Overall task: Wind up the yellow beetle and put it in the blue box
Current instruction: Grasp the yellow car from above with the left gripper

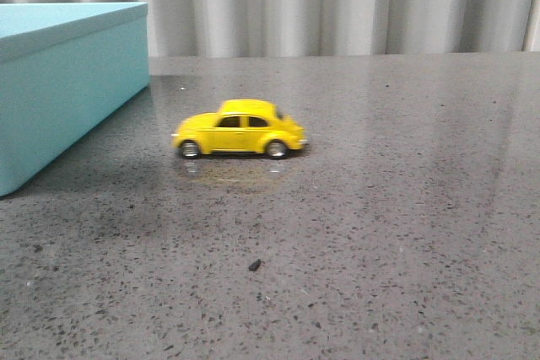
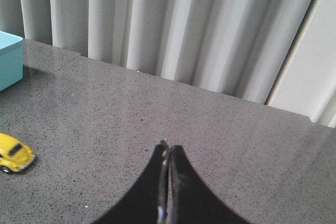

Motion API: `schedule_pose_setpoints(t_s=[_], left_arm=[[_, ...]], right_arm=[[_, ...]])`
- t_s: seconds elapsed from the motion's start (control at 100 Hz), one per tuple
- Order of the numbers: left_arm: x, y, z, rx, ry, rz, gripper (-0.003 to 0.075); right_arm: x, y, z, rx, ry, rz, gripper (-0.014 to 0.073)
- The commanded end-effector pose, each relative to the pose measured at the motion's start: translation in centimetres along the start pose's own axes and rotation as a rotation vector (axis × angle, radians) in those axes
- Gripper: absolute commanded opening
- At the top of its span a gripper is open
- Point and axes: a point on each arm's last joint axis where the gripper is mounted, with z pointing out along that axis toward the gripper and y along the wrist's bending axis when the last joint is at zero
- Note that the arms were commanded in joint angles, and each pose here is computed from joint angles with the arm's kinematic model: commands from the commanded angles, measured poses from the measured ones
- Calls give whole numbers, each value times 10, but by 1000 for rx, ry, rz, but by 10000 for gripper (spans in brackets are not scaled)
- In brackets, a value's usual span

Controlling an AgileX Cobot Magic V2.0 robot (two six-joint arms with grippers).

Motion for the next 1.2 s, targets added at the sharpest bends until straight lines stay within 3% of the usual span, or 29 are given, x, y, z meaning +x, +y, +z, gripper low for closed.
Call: schedule_pose_setpoints(t_s=[0.0,0.18,0.29,0.4,0.56,0.8,0.9,1.04,1.19], left_arm=[[-25,-4,17,22,-3,80,307],[-35,-8,55,158,323,180,384],[-40,-2,74,161,427,273,447],[-41,3,92,146,459,385,456],[-21,3,126,228,566,549,452],[-7,9,144,220,659,605,418],[-3,18,149,213,670,594,450],[3,30,153,223,686,622,552],[8,38,156,264,669,578,554]], right_arm=[[-13,-3,-1,21,-90,-24,-52],[-11,-3,-1,20,-79,-24,-52],[-11,-3,-1,20,-79,-24,-52],[-11,-3,-1,18,-70,-24,-52],[-11,-3,-1,18,-78,-22,-52],[-9,-2,0,15,-57,-23,-52],[-6,-2,2,13,-49,-23,-52],[-3,-1,4,11,-39,-24,-52],[0,0,6,8,-28,-25,-52]])
